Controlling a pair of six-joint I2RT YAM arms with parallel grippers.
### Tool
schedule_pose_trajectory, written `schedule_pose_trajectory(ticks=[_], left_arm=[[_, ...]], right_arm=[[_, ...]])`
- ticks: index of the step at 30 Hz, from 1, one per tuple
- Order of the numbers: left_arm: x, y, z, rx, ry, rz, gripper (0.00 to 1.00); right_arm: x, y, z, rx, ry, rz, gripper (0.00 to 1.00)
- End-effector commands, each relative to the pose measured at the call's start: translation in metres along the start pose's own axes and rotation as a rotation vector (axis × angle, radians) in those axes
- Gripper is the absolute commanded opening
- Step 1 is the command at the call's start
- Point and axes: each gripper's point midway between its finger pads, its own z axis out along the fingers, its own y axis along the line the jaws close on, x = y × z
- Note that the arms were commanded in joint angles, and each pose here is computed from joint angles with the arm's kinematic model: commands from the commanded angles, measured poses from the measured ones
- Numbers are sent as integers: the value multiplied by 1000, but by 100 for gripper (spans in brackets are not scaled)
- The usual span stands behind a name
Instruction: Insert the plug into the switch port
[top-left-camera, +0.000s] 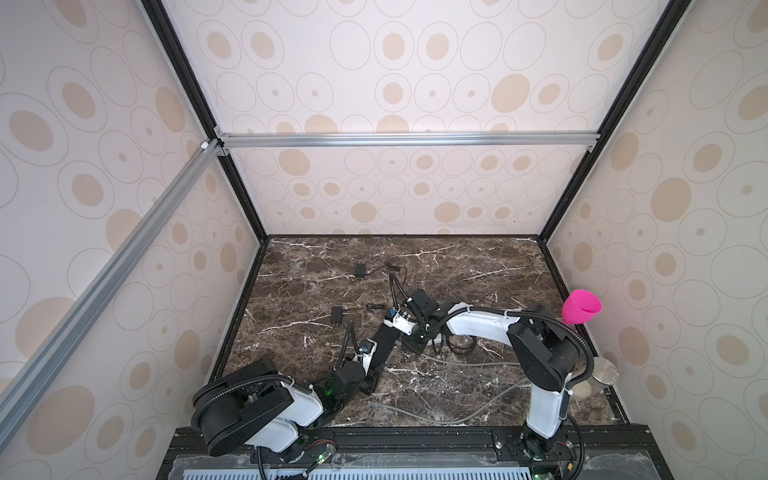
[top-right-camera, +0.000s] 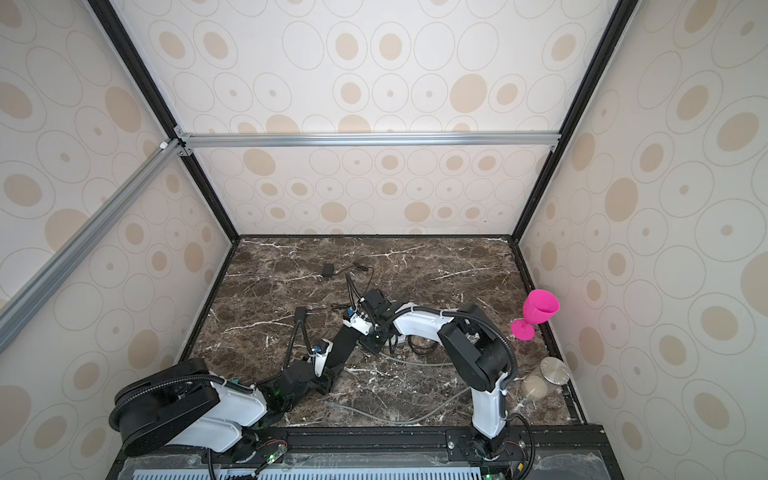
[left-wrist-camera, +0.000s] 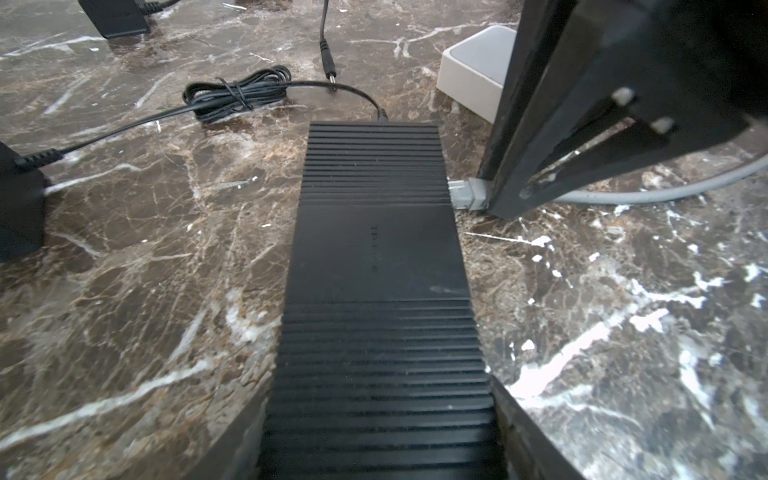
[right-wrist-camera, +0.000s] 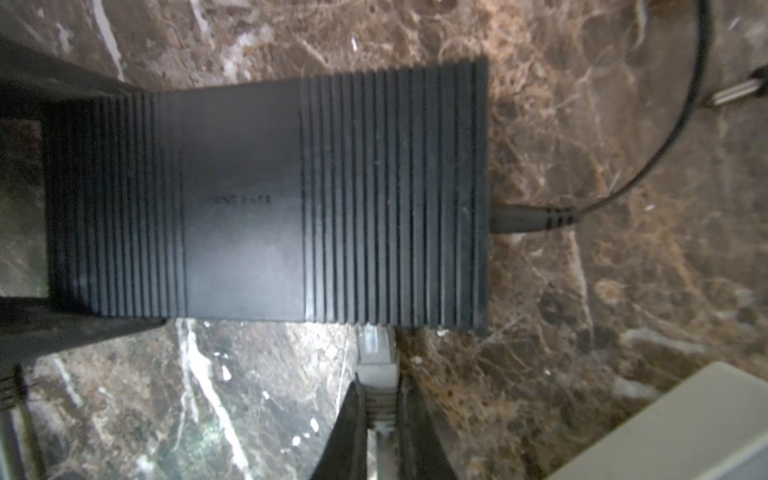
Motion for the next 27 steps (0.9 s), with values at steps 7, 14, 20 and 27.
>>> schedule_pose_trajectory(ticks=[7, 14, 20, 27], left_arm=[[44, -18, 2, 73, 181, 19, 0], [39, -5, 3, -15, 179, 1, 0], [34, -1, 1, -39, 171, -20, 25], [24, -2, -1, -48, 161, -31, 65]], right_arm=[[-13, -29, -58, 214, -193, 73, 37], [17, -19, -91, 252, -299, 87, 40], [33, -21, -103, 312, -393, 91, 38], [36, -16, -94, 272, -373, 95, 36]])
